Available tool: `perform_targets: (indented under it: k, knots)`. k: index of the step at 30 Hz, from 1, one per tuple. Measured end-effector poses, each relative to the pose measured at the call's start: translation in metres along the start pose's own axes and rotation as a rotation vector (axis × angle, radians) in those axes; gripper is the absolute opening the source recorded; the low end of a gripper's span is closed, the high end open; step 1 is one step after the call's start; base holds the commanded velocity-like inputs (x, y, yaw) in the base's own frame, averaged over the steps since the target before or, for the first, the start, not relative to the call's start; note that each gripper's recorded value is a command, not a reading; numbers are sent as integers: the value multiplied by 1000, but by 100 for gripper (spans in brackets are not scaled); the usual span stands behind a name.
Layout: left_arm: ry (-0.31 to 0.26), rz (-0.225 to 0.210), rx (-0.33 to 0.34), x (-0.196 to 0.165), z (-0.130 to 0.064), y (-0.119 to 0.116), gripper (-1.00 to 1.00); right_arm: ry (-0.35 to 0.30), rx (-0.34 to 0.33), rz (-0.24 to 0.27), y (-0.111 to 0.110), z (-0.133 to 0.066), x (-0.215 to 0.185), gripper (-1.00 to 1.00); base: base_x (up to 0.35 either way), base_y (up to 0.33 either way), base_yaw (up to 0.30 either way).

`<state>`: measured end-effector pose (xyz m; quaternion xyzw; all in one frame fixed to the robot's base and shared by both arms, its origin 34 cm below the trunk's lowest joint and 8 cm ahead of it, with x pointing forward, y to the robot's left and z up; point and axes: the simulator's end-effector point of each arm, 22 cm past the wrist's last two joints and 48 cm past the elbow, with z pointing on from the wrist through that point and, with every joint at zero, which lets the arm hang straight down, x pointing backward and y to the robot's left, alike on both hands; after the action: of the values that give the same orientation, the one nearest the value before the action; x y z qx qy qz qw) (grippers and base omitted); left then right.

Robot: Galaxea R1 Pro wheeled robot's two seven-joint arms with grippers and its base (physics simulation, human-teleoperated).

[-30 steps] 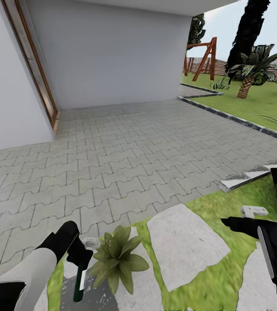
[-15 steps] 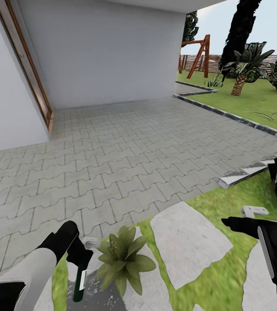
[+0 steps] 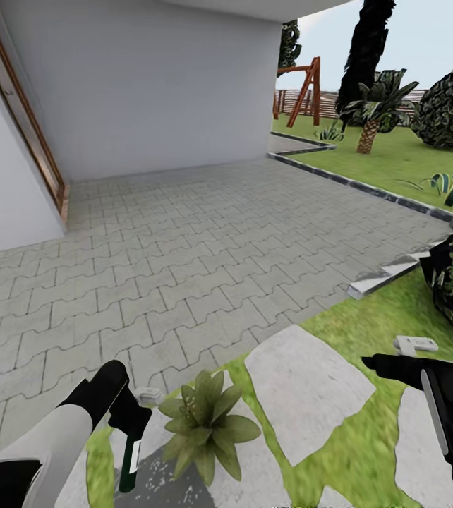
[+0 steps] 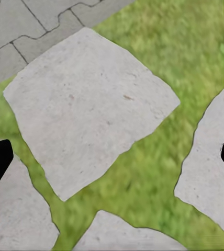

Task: Pick up the pesticide atomizer in the garden and spray insectifuge to fully cover both potted plants in the garden.

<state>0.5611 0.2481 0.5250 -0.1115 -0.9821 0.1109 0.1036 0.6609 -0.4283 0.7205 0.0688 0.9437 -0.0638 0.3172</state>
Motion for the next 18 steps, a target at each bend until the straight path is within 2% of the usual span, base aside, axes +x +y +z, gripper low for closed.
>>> perform_targets:
  k: [6,18]
  knots:
    - [-5,4,-5,-4,-3,1,-100,0,1,0,-1,0,0,100,0,7,-65]
    - [-26,7,-23,-15,-15,9,-100,0,3,0,-2,0,0,100,0,0,-4]
